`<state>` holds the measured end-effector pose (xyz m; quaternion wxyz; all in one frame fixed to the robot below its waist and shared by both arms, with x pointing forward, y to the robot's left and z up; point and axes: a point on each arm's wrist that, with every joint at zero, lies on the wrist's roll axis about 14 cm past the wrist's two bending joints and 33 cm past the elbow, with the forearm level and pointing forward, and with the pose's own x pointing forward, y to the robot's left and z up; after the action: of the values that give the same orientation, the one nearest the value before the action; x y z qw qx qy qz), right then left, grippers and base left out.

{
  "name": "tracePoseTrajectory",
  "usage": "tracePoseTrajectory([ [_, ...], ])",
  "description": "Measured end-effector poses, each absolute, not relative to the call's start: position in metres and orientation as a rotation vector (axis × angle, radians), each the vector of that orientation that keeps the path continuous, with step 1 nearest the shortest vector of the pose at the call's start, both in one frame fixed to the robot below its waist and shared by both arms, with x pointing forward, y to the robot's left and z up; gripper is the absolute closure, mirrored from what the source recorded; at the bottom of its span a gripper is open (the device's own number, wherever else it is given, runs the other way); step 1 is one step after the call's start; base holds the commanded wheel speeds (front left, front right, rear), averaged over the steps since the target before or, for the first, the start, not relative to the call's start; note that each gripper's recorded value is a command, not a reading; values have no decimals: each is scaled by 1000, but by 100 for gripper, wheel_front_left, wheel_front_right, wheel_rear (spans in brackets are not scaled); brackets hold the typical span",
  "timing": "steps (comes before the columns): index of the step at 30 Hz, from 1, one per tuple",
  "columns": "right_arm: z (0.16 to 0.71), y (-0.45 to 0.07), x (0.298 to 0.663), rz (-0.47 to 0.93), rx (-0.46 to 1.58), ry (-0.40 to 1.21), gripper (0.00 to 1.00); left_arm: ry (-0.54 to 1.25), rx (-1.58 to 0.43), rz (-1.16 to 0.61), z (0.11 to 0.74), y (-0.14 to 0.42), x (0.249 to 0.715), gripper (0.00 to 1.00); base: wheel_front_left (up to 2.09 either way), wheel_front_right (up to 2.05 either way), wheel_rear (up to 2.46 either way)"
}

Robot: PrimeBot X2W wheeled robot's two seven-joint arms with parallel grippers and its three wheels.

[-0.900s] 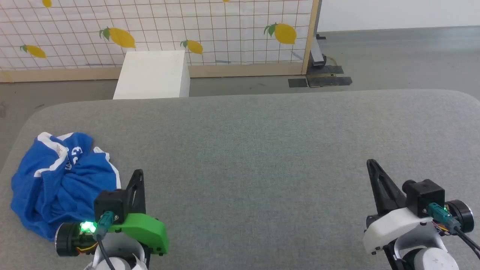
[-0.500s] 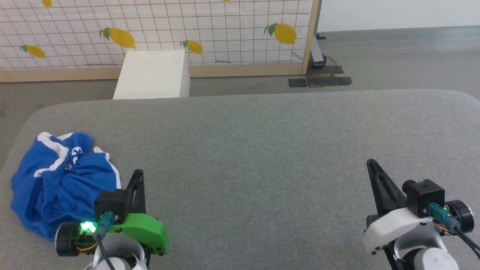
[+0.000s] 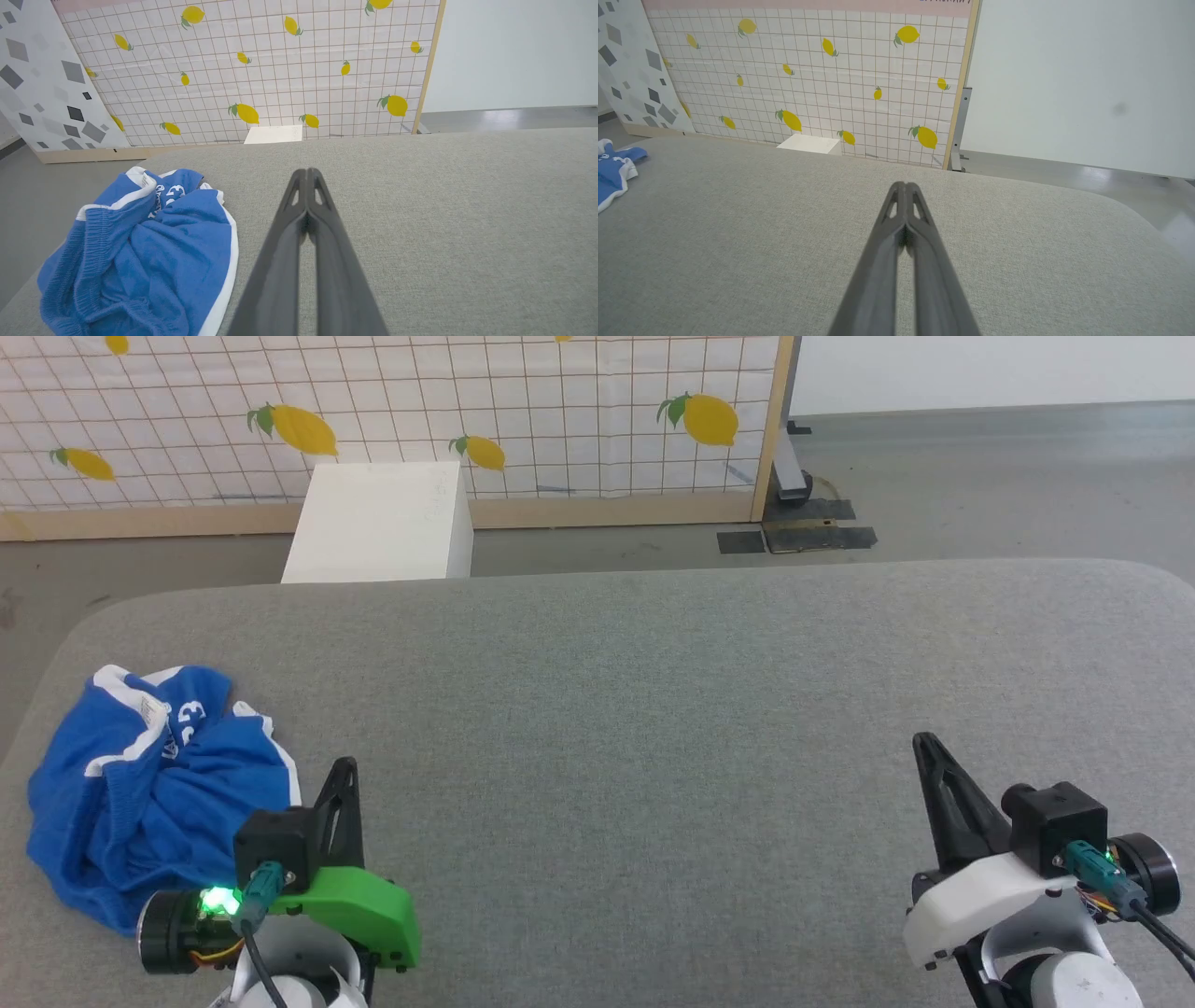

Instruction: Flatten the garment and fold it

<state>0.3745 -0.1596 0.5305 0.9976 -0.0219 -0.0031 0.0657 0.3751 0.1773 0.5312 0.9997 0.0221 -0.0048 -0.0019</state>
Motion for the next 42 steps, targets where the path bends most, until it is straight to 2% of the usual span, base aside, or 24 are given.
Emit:
tracePoseTrajectory([
  [23,523,-155,378,145,8,-2,0,-17,19,17,527,184,371,0,0,0,0],
  [42,515,-107,395,283,33,2,0,-30,-21,164,524,231,343,0,0,0,0],
])
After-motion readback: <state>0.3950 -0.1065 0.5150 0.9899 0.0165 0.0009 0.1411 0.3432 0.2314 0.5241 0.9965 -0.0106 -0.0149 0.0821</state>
